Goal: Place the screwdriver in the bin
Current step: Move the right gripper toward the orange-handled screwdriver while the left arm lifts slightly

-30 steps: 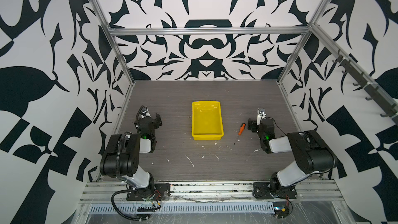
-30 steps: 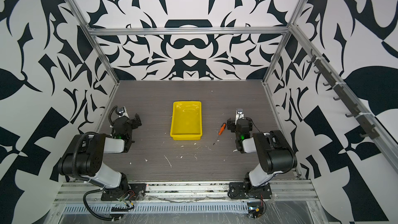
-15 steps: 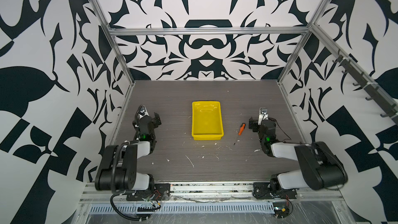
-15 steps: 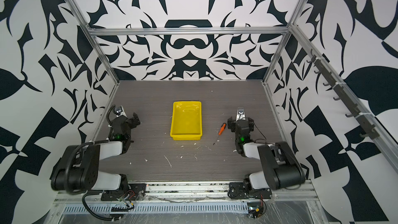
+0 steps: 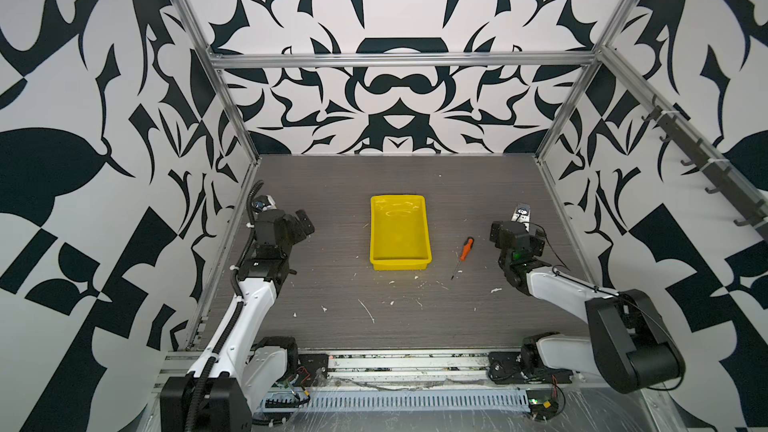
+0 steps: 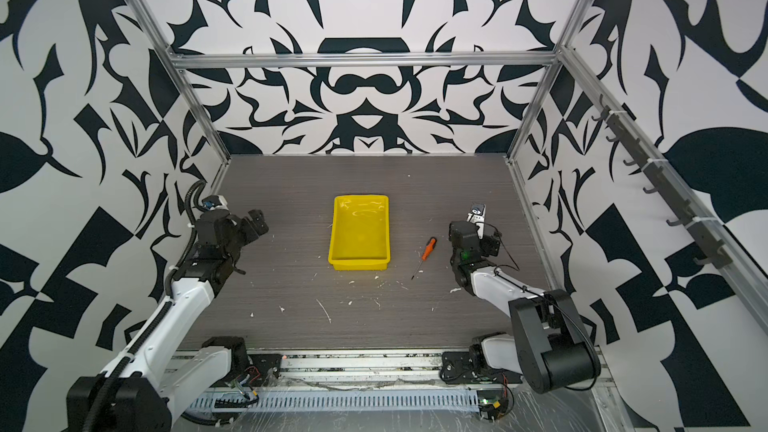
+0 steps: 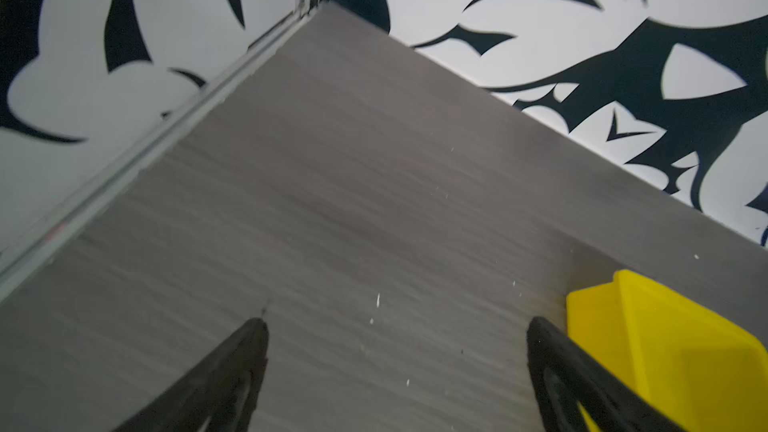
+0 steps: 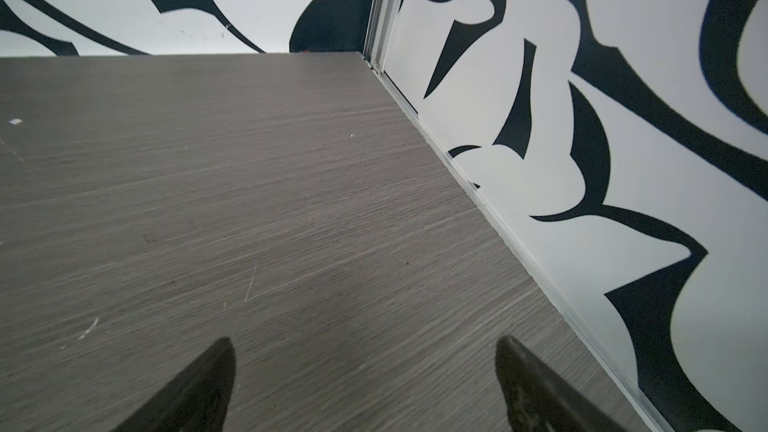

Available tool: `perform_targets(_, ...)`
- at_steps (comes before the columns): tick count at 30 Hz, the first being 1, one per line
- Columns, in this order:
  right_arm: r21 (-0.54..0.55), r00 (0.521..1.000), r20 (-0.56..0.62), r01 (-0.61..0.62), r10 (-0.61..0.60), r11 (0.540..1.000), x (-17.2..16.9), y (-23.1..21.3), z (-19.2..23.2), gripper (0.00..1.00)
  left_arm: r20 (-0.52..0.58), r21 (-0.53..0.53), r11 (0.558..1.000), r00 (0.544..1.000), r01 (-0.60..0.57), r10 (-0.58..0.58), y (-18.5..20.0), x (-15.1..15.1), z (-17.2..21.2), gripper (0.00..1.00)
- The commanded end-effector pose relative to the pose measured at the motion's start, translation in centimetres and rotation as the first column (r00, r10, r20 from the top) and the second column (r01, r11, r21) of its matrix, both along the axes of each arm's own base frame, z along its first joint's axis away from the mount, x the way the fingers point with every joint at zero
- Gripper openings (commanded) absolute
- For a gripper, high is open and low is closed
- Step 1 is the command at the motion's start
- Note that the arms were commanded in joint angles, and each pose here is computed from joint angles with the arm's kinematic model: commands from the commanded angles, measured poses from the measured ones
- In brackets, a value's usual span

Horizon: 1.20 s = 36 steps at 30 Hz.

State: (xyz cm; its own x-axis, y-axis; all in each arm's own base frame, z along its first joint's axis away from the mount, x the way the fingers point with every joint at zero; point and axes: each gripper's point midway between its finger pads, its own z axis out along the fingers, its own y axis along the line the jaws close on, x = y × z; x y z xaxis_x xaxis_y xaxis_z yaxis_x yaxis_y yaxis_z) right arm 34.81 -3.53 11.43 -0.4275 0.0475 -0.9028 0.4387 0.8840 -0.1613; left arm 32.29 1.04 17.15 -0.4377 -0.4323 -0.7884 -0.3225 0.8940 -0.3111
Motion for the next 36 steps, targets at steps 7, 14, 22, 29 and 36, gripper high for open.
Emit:
perform_targets(7, -0.004, 0.980, -0.030, 0.198, -0.198, 0.980, -1.7, -2.4, 2.3, 1.00, -0.111, -0.086, 0.953, 0.953, -0.290, 0.281, 3.4, -6.2, -4.5, 1.00)
perform_targets(14, 0.090, 0.956, -0.104, 0.283, -0.274, 0.955, -3.4, -2.7, 2.0, 1.00, -0.153, -0.085, 0.940, 0.937, -0.330, 0.315, 3.8, -5.9, -5.4, 1.00)
perform_targets(22, 0.329, 0.983, -0.181, 0.098, -0.039, 0.939, -1.9, 1.7, -0.8, 1.00, -0.222, -0.043, 0.938, 0.919, -0.344, 0.327, 4.0, -5.8, -5.8, 1.00)
perform_targets(29, 0.518, 0.946, -0.170, -0.151, 0.275, 0.842, -0.6, 8.1, -4.8, 0.99, -0.180, -0.066, 0.935, 0.926, -0.349, 0.333, 4.0, -6.1, -5.6, 1.00)
perform_targets(36, 0.510, 0.934, -0.194, -0.166, 0.300, 0.844, -0.1, 8.9, -5.3, 0.99, -0.157, -0.105, 0.929, 0.928, -0.355, 0.337, 3.8, -6.0, -6.1, 1.00)
